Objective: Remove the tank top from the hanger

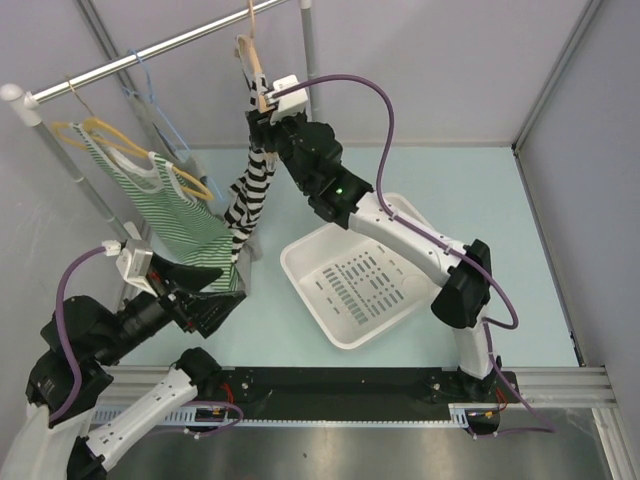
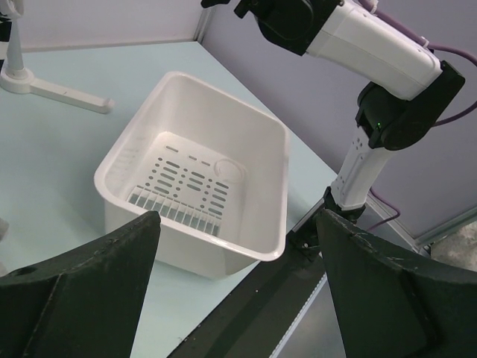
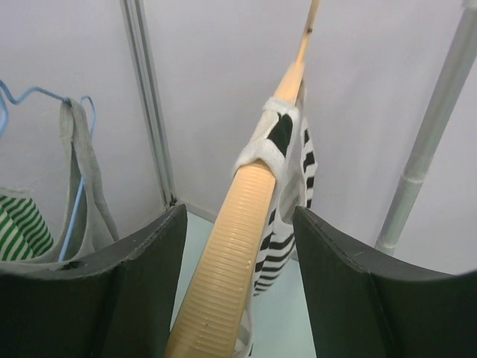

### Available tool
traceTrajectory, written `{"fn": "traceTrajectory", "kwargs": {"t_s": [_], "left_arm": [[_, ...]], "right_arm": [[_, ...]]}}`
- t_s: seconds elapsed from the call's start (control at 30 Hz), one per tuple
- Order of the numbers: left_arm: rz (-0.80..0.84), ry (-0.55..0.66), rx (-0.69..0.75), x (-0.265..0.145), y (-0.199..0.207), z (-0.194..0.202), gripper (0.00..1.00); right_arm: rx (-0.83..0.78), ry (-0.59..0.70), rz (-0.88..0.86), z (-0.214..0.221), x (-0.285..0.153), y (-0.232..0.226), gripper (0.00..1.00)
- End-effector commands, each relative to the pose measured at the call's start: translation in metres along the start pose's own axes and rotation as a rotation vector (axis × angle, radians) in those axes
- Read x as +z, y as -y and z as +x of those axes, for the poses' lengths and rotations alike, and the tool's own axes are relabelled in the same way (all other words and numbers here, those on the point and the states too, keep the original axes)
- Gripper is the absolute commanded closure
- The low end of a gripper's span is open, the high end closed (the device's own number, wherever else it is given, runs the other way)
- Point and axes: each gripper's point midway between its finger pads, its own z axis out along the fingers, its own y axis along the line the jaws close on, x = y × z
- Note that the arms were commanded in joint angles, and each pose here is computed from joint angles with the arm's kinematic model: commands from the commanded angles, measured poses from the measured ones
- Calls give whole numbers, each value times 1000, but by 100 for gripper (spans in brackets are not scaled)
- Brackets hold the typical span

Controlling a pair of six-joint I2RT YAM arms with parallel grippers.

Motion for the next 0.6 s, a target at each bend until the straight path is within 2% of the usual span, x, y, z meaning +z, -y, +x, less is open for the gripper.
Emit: {"fn": "traceTrajectory", "kwargs": {"t_s": [0.0,0.43,0.57], "left_arm": [[26,46,2,4,10,-20,9],[45,86,17,4,21,-44,8],[55,86,26,6,25,-51,8]], "right_arm": [[49,216,-3,-97,-19,10,100],[22,406,9,-146,-52,10,100],[-1,389,11,-145,-48,9,100]]}}
